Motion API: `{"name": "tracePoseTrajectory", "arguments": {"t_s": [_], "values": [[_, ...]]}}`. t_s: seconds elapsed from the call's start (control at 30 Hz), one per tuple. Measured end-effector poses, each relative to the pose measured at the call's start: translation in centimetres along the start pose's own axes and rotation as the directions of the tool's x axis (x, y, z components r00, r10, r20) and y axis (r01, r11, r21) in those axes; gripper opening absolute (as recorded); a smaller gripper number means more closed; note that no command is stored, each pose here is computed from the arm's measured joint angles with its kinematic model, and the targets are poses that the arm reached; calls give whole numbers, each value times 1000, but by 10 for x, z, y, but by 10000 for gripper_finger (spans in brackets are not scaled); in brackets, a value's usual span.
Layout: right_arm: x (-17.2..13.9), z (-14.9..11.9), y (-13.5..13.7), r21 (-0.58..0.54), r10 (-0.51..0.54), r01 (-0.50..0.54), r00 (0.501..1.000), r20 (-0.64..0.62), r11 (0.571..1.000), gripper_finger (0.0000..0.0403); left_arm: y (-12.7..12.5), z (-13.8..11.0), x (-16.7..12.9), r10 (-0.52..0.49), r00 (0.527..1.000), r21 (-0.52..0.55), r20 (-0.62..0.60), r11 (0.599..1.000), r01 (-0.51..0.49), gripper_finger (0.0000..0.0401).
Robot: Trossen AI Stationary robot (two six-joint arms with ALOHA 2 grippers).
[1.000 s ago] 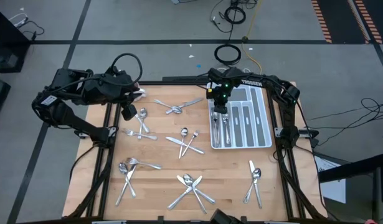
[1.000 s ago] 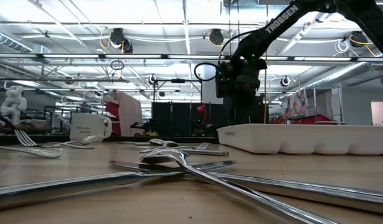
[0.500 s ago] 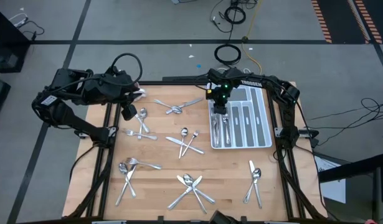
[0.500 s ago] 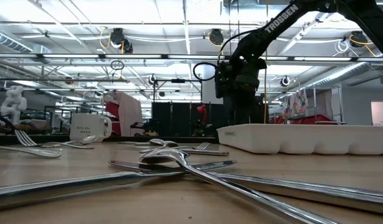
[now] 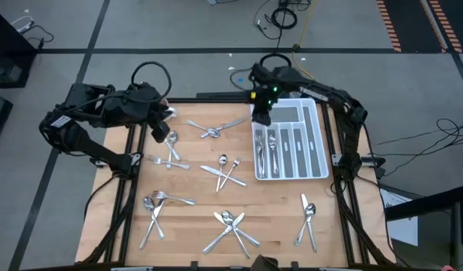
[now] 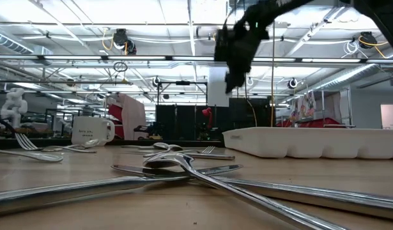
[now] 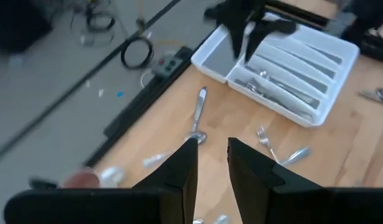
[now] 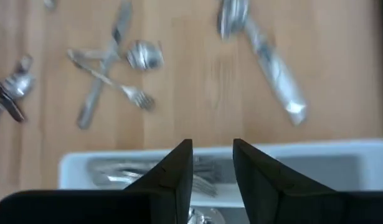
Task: Sort silverware
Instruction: Put the silver fork into the silverware tray
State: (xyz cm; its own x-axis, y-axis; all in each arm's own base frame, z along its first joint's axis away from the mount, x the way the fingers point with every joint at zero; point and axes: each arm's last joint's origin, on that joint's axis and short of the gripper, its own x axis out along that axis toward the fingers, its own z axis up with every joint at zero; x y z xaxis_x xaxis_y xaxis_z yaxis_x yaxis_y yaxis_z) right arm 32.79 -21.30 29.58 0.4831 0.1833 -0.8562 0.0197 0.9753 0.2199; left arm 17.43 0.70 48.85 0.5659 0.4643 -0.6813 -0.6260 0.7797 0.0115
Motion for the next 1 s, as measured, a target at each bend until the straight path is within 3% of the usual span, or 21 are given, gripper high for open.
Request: {"name": "tracePoseTrajectory", "arguments": {"t_s": [0.1,0.23,0.37,0.57,0.77,1.0], "values": [[-41,16,19,-55,-49,53,996,70,997,107,-10,-11,18,35,997,-67,-67,997,-39,93],[-92,24,47,-122,-131,146,984,120,982,107,-29,-44,62,131,966,-57,-225,988,-147,93],[-133,16,71,-151,-191,215,968,161,965,107,-40,-92,105,243,888,-15,-391,963,-270,93],[-175,-10,102,-157,-257,287,949,183,945,107,-53,-151,142,262,812,-135,-522,914,-382,93],[-201,-29,123,-159,-290,327,932,218,931,107,-68,-190,153,183,804,-116,-566,948,-298,93],[-213,-39,133,-157,-294,334,927,234,929,107,-78,-218,143,184,797,44,-575,980,-195,93]]}}
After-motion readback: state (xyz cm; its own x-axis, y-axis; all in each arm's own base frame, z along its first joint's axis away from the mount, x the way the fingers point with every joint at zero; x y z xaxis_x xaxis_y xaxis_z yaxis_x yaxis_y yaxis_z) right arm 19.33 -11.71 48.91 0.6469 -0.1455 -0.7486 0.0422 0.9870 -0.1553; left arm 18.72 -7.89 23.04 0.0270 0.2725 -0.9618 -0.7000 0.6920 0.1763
